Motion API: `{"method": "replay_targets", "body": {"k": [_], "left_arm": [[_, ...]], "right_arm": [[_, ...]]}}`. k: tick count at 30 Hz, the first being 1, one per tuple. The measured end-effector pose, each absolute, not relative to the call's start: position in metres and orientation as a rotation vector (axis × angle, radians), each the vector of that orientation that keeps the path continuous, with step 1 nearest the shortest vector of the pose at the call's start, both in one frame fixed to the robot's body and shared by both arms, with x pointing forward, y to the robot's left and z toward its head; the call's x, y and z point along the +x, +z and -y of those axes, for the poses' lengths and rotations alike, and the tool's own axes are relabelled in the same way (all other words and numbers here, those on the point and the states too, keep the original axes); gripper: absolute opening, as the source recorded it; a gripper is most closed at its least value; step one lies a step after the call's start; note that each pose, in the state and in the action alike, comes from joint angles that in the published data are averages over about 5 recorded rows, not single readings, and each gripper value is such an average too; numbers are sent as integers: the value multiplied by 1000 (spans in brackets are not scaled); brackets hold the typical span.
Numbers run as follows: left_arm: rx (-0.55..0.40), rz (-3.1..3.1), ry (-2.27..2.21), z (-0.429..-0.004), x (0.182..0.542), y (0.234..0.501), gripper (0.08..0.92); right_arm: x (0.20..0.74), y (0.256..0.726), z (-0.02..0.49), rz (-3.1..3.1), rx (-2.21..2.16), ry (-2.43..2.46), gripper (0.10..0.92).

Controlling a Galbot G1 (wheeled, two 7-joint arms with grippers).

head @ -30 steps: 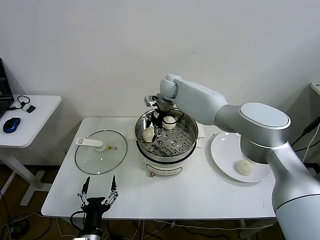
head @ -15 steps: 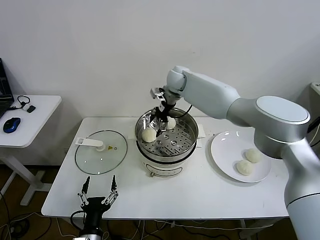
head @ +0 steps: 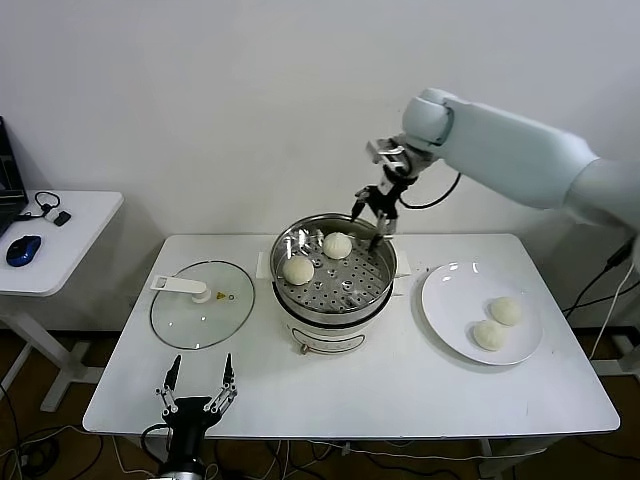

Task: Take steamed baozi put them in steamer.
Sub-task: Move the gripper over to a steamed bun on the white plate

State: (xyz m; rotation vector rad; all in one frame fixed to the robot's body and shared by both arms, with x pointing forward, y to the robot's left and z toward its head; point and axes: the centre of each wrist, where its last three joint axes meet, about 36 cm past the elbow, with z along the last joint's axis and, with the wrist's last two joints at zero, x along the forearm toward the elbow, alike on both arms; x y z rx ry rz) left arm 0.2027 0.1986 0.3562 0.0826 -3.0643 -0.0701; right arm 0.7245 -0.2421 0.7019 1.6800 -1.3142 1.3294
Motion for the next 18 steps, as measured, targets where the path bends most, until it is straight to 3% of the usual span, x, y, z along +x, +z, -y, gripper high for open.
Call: {"method": "replay_targets", "body": {"k": [12, 18], "left_arm": [[76, 3061, -88, -198, 198, 358, 823], [74, 3062, -93, -197, 197, 358, 823]], "right_arm": [[689, 674, 357, 1264, 1562, 1320, 823], [680, 647, 390, 1185, 1519, 1372, 823]]}}
